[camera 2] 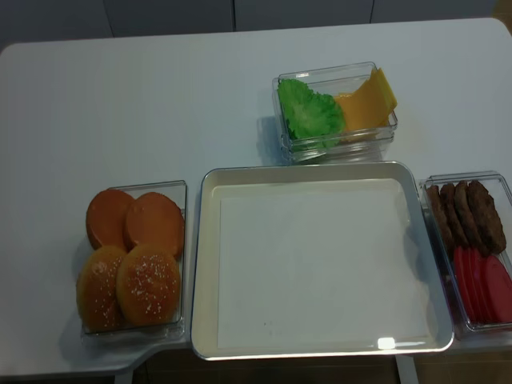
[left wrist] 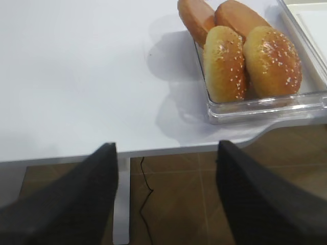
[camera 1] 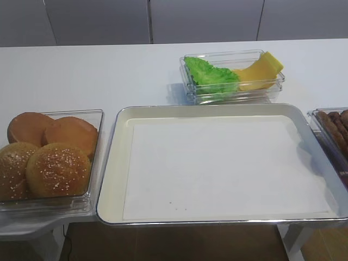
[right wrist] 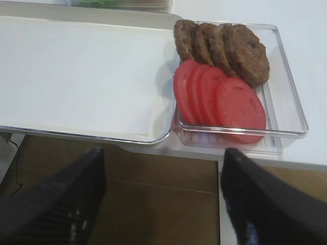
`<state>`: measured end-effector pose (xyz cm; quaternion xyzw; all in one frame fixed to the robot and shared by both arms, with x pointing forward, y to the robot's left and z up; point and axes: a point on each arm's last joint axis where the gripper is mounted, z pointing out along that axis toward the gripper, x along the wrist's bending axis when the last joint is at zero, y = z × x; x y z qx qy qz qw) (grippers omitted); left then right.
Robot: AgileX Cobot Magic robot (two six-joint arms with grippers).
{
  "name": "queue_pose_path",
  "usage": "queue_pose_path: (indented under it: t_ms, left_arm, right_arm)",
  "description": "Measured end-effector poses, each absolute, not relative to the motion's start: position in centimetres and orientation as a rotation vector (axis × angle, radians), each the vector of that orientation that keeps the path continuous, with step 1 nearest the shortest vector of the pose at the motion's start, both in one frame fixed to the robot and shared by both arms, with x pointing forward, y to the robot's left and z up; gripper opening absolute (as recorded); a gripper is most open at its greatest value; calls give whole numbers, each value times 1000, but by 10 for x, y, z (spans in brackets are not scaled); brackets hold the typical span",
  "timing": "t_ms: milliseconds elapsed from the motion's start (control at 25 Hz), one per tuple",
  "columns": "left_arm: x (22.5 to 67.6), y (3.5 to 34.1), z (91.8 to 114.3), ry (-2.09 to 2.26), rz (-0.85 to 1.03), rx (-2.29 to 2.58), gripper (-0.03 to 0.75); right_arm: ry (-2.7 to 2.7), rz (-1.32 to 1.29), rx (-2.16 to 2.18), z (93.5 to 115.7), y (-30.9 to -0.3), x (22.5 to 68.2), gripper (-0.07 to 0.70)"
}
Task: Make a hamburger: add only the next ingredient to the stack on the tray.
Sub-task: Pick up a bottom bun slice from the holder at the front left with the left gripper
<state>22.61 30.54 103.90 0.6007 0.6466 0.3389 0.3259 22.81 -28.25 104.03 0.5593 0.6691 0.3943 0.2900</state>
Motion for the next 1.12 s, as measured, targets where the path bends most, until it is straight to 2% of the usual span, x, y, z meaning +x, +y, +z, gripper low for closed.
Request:
queue_pose_path:
  t_ms: [480, 800, 1120]
  left_arm:
    - [226, 303, 1040, 1678, 868, 1563, 454]
    - [228, 301, 1074, 1628, 881, 1509, 450]
    - [292, 301, 1103, 1700, 804, 1509, 449]
  right_arm:
    - [1785, 1052, 1492, 1040, -282, 228, 531]
    - [1785, 1052, 1492, 1040, -282, 228, 531]
    - [1785, 1052, 1492, 1040, -282, 228, 531]
